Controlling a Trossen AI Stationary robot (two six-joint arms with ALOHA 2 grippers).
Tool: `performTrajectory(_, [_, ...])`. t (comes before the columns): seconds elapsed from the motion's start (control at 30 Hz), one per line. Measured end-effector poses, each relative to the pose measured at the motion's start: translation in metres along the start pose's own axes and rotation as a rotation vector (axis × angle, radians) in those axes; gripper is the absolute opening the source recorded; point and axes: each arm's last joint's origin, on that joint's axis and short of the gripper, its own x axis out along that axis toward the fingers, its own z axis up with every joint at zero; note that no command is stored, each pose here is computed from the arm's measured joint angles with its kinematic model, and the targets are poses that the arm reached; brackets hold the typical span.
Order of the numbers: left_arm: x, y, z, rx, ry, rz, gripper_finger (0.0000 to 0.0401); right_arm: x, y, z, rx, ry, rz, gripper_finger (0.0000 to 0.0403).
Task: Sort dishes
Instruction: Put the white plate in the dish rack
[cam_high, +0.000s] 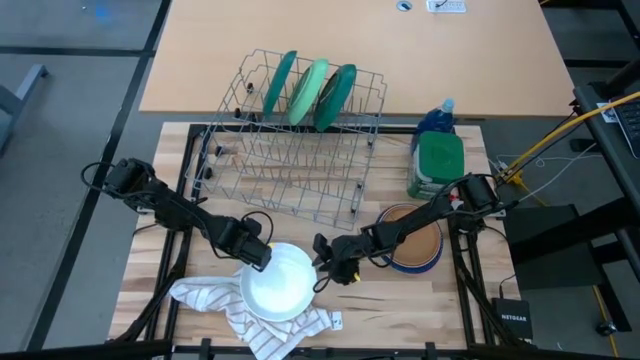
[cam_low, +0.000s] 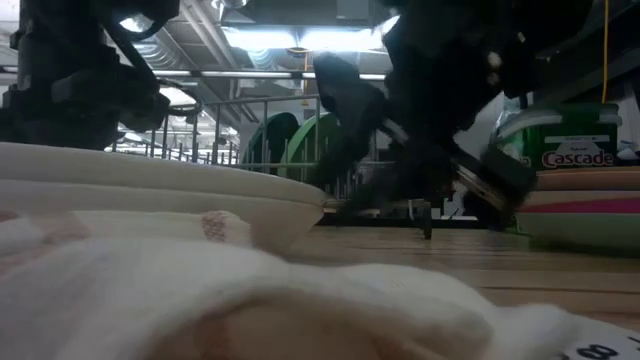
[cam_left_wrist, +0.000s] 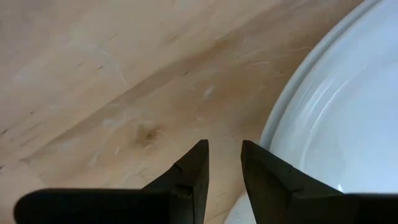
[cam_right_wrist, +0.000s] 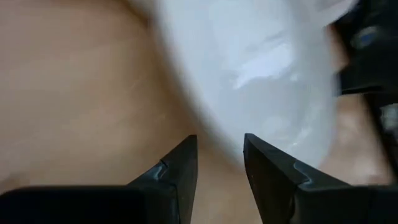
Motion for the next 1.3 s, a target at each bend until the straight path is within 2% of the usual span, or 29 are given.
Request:
performTrajectory(0.17, [0.0,-0.001,0.0,-0.036,-0.002,-0.014,0.0088,0.0,0.001,0.0,-0.002,0.0,0.02,0.0133])
performTrajectory(0.43, [0.0,-0.006,0.001,-0.126,-0.004,-0.06,0.0088,0.0,-0.002,0.002,-0.003,-0.029,-0.015,0.0133])
performTrajectory(0.8, [-0.001,-0.006,0.001,-0.149,0.004,-0.061,0.0088,0.004,0.002,0.0,-0.003,-0.041,0.008,0.0133])
performTrajectory(1.3, [-0.005,-0.004,-0.019,-0.114,0.372,-0.044,0.0088,0.005,0.003,-0.001,-0.002,-0.026,0.01,0.0133])
